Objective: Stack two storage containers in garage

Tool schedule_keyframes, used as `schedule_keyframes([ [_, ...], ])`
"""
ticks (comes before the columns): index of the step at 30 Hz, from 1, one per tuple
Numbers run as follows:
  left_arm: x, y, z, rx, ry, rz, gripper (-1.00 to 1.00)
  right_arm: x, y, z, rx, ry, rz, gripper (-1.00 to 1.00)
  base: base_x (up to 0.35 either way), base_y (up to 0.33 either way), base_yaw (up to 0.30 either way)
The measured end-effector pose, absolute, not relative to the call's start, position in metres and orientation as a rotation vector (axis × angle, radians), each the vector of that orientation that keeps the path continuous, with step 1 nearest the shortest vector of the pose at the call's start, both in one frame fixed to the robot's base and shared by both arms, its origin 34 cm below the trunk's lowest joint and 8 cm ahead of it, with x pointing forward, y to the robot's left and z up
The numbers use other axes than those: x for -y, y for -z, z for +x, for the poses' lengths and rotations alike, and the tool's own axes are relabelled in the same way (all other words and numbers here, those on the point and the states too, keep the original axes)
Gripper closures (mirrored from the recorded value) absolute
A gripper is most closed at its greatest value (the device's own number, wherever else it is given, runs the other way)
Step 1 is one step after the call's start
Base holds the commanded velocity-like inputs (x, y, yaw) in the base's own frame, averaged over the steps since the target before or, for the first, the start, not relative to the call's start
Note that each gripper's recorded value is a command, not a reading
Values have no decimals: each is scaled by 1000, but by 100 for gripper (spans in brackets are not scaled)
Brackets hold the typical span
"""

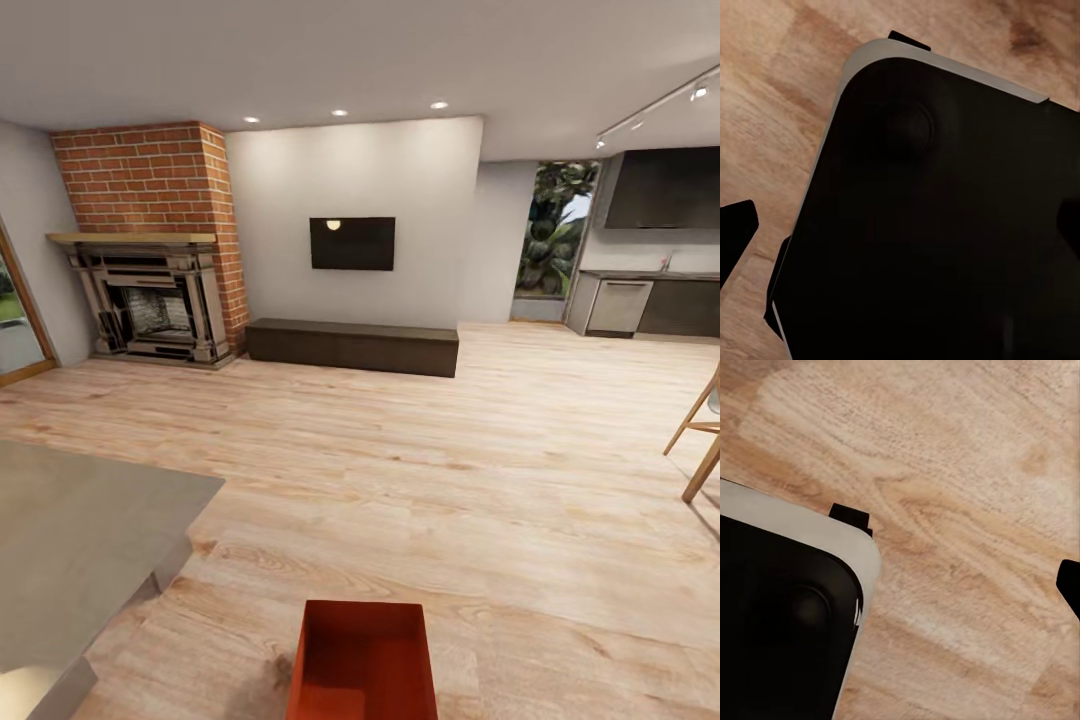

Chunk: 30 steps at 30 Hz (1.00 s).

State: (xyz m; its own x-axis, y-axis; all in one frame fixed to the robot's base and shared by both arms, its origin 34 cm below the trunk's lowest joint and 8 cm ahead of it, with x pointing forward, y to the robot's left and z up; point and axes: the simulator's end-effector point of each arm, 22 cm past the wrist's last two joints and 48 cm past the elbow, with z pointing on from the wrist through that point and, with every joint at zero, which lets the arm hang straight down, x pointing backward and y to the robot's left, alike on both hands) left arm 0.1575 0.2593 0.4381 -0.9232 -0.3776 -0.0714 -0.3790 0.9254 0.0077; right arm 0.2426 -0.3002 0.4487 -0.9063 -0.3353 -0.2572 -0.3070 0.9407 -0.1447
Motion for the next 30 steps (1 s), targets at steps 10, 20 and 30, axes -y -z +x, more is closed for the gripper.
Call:
schedule_keyframes([
  [10, -259, -438, 158, -3010, -33, -610, -100, 299, -449, 243, -2819, 156, -451, -100, 2, 0, -64],
  [20, -259, -438, 158, -3009, -33, -611, -100, 299, -449, 243, -2817, 158, -465, -100, 0, 35, -25],
  [30, -259, -438, 158, -3008, -34, -614, -100, 299, -449, 243, -2817, 157, -465, -100, 0, 65, -1],
])
